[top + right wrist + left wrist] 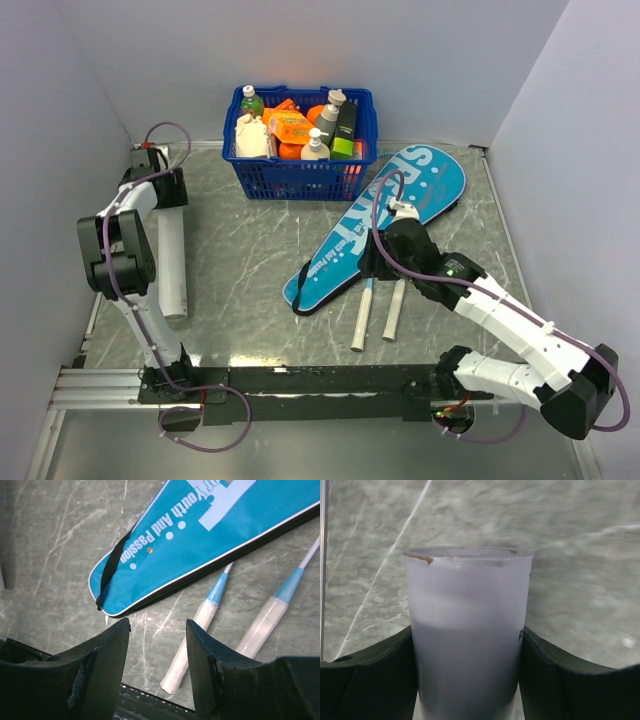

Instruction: Pack up the badminton gear

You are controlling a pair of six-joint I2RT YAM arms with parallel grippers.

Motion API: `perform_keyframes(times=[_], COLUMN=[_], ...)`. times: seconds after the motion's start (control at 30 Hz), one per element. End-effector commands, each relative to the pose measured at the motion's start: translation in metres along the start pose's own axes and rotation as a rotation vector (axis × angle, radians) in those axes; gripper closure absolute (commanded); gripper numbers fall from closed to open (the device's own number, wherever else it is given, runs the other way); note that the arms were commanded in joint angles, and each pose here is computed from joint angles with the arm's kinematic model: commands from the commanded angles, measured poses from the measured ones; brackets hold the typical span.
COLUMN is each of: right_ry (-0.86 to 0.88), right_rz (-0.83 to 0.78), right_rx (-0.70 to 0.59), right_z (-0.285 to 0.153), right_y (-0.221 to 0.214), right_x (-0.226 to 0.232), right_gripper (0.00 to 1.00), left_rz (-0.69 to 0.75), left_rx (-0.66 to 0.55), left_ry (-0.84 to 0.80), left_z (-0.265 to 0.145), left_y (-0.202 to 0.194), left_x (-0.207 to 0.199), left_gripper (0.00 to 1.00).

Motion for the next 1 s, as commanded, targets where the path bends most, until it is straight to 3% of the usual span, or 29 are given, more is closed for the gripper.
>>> perform_keyframes(times=[0.0, 0.03, 0.23, 0.43, 0.53, 0.67, 0.8, 0.97], right_ry=[0.026, 0.022, 0.016, -0.006, -0.035, -0.121, -0.234, -0.356], right_rz=[0.022, 0.025, 0.038, 0.050, 0.075, 0.150, 0.228, 0.283], right_rx=[-0.027, -0.027, 0.000, 0.006, 0.006, -0.007, -0.064, -0.106], right_z=[-0.007, -0.006, 0.001, 0.005, 0.008, 0.007, -0.006, -0.031], right_y=[0.015, 0.016, 0.014, 0.014, 0.017, 0.026, 0.036, 0.033], right_x=[0.004, 0.003, -0.001, -0.006, -0.017, -0.044, -0.074, -0.098], right_gripper=[0.42, 0.42, 0.42, 0.41, 0.36, 0.34, 0.33, 0.32], left_rz=[-0.046, -0.056, -0.094, -0.012, 0.083, 0.257, 0.383, 0.479], left_rx=[-0.093, -0.095, -0.177, -0.306, -0.387, -0.411, -0.386, -0.281], left_ry=[0.099, 0.077, 0.029, 0.000, -0.023, -0.258, -0.425, -0.619], left_z=[0.003, 0.004, -0.017, -0.088, -0.138, -0.197, -0.219, -0.204], left_y=[0.036, 0.036, 0.053, 0.089, 0.099, 0.069, 0.018, -0.046], left_x=[0.029, 0.029, 0.021, -0.027, -0.090, -0.208, -0.294, -0.367], left_gripper=[0.29, 0.04, 0.04, 0.04, 0.04, 0.04, 0.04, 0.04])
Point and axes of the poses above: each gripper's point midway between its finger pads, its own z axis out along the fingers, its own x axis along the line the jaws close on, y = z × x, the point moved 6 cm from there along -z, back along the fingers, and after that the axes turned 3 degrees about z, right-handed, at the moved point
